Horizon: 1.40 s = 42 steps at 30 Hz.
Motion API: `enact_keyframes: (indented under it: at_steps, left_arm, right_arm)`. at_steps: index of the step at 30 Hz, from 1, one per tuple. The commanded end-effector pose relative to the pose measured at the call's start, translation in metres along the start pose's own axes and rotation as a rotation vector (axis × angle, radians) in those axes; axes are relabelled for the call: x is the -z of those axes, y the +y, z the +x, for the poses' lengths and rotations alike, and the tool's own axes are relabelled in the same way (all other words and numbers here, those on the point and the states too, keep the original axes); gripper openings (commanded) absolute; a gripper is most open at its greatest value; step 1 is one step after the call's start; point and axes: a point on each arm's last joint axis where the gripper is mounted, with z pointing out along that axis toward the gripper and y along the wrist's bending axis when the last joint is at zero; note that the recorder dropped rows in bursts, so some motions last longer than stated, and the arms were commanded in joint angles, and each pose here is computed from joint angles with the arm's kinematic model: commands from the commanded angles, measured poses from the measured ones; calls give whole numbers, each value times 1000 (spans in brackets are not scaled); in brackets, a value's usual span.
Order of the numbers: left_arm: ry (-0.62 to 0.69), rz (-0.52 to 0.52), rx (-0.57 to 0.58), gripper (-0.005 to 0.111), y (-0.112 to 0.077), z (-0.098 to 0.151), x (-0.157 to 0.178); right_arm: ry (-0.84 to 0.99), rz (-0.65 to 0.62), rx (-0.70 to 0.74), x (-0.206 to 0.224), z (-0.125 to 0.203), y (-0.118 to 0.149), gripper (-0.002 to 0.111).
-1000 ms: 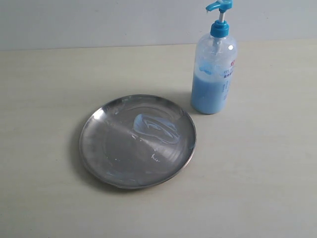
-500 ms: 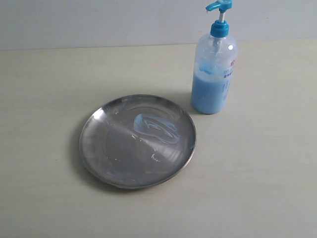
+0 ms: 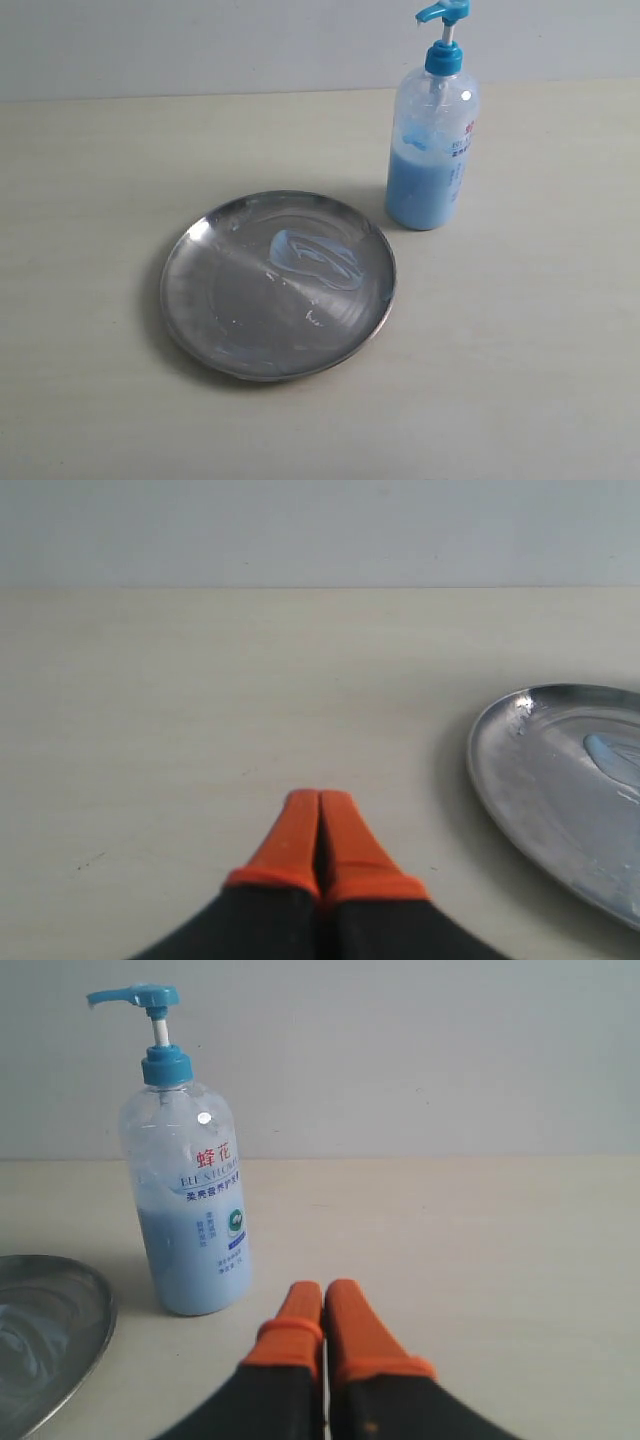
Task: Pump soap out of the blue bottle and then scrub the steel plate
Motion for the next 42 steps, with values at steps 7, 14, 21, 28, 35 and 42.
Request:
enact_keyframes:
  at_steps: [7, 14, 21, 28, 35, 42]
  left_arm:
    - [-13, -3, -1, 0, 0, -1, 1]
    - [-13, -3, -1, 0, 0, -1, 1]
    - [-13, -3, -1, 0, 0, -1, 1]
    - [-13, -3, -1, 0, 0, -1, 1]
    - [-13, -3, -1, 0, 0, -1, 1]
    - [-13, -3, -1, 0, 0, -1, 1]
  right_arm:
    - [33, 10, 5, 0, 4, -1, 4]
    - [31, 9, 1, 0, 4, -1, 4]
    - [31, 9, 1, 0, 4, -1, 4]
    - [31, 9, 1, 0, 4, -1, 4]
    - [31, 9, 1, 0, 4, -1, 4]
    - [31, 9, 1, 0, 4, -1, 4]
